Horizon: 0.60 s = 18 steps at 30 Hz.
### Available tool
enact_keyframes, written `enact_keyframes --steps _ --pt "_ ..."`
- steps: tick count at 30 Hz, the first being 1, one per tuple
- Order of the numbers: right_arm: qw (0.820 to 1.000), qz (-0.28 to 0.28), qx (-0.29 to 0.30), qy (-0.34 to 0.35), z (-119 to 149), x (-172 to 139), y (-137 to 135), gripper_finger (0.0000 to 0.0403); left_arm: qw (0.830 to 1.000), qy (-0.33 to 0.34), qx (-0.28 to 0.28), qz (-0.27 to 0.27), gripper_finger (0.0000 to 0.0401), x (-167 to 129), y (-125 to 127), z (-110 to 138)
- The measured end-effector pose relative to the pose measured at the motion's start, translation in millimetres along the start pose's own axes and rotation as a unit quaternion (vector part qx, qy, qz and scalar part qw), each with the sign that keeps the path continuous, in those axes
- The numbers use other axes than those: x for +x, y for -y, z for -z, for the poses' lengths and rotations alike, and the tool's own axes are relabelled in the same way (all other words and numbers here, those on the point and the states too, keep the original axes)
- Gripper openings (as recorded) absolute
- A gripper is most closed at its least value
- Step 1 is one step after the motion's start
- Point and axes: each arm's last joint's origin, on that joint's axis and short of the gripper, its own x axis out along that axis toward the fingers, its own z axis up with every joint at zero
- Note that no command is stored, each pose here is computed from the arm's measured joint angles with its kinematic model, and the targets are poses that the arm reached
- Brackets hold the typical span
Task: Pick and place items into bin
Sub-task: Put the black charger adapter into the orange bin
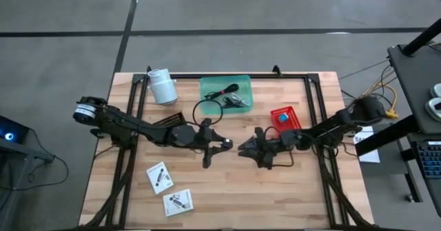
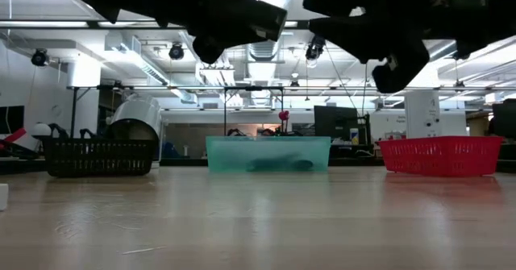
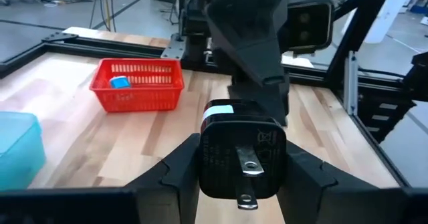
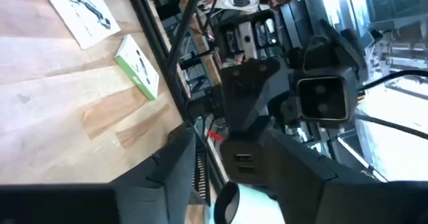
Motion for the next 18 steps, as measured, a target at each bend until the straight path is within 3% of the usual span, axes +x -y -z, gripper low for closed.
enact_keyframes --steps 9,18 --pt "1.0 0.016 0.003 -0.005 -3.4 7.0 7.4 0.0248 1.0 0.007 -0.002 -0.014 0.0132 0.8 -4.4 -2.0" --pt "0.993 0.074 0.02 -0.09 1.3 14.3 22.4 0.025 0.999 0.038 0.005 -0.016 0.0132 1.4 -6.4 -9.4"
